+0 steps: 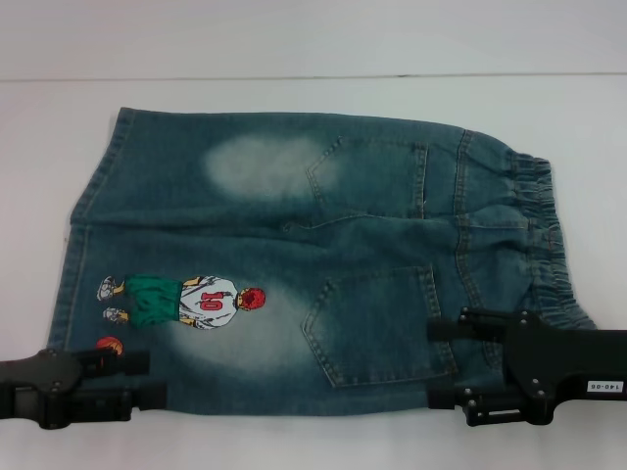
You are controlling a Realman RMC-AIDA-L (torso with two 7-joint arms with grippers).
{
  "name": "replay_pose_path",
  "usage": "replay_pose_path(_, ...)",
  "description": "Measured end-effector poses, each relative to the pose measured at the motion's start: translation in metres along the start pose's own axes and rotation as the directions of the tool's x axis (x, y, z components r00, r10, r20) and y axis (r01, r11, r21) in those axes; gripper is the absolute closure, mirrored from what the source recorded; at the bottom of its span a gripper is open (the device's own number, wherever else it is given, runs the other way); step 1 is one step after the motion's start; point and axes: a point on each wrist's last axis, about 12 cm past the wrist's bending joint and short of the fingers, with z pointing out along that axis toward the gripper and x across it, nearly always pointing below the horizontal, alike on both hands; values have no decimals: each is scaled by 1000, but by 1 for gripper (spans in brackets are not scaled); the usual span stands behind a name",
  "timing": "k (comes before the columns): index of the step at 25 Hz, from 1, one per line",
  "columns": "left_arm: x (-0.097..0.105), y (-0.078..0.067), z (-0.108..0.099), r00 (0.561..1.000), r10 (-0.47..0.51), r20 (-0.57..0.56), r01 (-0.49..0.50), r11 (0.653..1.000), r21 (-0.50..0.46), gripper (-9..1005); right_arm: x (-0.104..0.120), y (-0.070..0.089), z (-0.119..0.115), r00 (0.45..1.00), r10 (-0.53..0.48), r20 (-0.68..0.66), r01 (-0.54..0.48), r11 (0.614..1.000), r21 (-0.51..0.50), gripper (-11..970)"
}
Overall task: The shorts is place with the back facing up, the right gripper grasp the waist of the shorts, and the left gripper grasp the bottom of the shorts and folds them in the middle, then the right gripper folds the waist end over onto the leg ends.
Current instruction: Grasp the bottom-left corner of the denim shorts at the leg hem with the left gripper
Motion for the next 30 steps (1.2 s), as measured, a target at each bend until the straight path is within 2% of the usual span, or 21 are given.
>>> replay_pose_path(23,-1,1,-4,1000,-26,3,26,1000,-12,120,0,0,0,1000,-2,0,2,1000,-1,94)
replay_pose_path(26,-3,1,-8,998,-59,-4,59,998,-25,120,-1,0,-1,1000,-2,1,2,1000,2,97)
replay_pose_path(30,-15,3,-26,980,-196,-10,194,976,-97,121,0,0,-1,1000,-14,0,14,1000,4,100)
